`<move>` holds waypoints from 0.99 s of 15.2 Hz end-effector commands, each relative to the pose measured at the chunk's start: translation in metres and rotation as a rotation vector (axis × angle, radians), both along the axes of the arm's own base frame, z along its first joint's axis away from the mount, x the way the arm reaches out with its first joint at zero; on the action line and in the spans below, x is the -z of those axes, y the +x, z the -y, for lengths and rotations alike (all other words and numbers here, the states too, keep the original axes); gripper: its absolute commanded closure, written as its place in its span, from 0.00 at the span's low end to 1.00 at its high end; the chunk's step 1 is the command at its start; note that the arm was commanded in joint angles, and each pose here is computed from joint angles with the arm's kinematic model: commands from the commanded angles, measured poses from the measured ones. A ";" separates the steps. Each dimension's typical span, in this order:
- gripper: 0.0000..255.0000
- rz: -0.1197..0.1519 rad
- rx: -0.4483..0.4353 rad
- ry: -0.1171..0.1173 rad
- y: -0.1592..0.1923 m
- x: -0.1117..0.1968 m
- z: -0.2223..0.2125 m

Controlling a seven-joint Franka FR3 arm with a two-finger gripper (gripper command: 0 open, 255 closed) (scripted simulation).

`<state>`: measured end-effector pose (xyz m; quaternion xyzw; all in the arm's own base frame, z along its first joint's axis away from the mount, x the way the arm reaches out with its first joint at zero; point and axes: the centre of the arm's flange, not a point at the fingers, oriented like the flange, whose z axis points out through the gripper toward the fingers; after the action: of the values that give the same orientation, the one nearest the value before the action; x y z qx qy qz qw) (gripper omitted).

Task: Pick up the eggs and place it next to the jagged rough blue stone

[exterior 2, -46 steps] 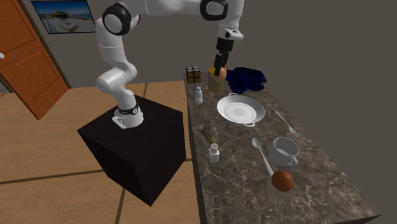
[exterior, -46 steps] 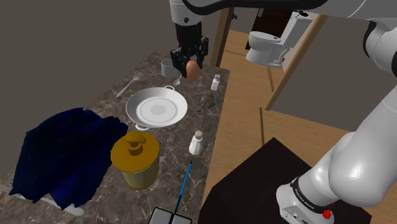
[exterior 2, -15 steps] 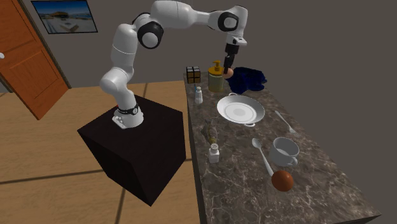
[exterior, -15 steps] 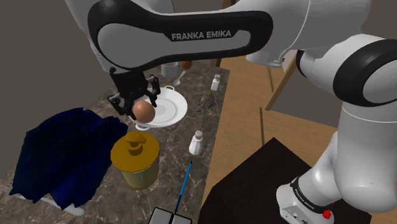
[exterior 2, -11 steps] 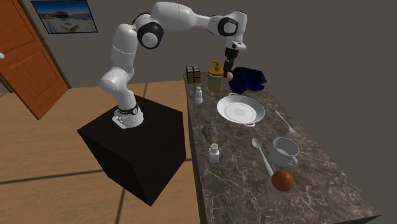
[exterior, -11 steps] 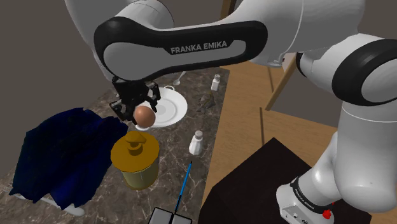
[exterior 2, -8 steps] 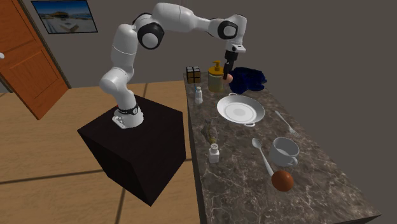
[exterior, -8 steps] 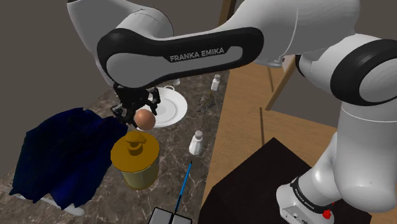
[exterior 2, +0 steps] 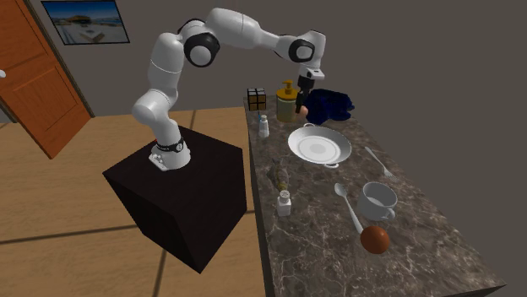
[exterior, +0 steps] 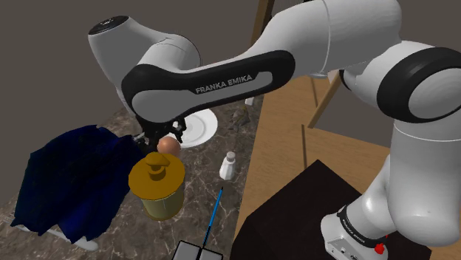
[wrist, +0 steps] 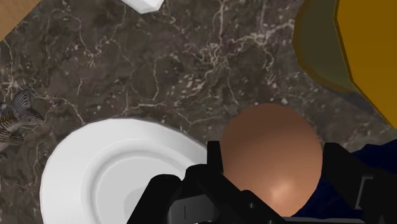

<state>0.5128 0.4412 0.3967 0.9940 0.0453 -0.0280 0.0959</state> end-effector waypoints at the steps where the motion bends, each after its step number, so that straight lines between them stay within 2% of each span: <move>1: 1.00 0.000 0.000 0.000 -0.001 0.011 0.001; 8: 1.00 0.000 0.000 0.000 -0.001 0.051 0.001; 15: 1.00 0.000 0.000 0.000 -0.001 0.051 0.001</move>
<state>0.5115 0.4403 0.3450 0.9940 0.0455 -0.0282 0.0958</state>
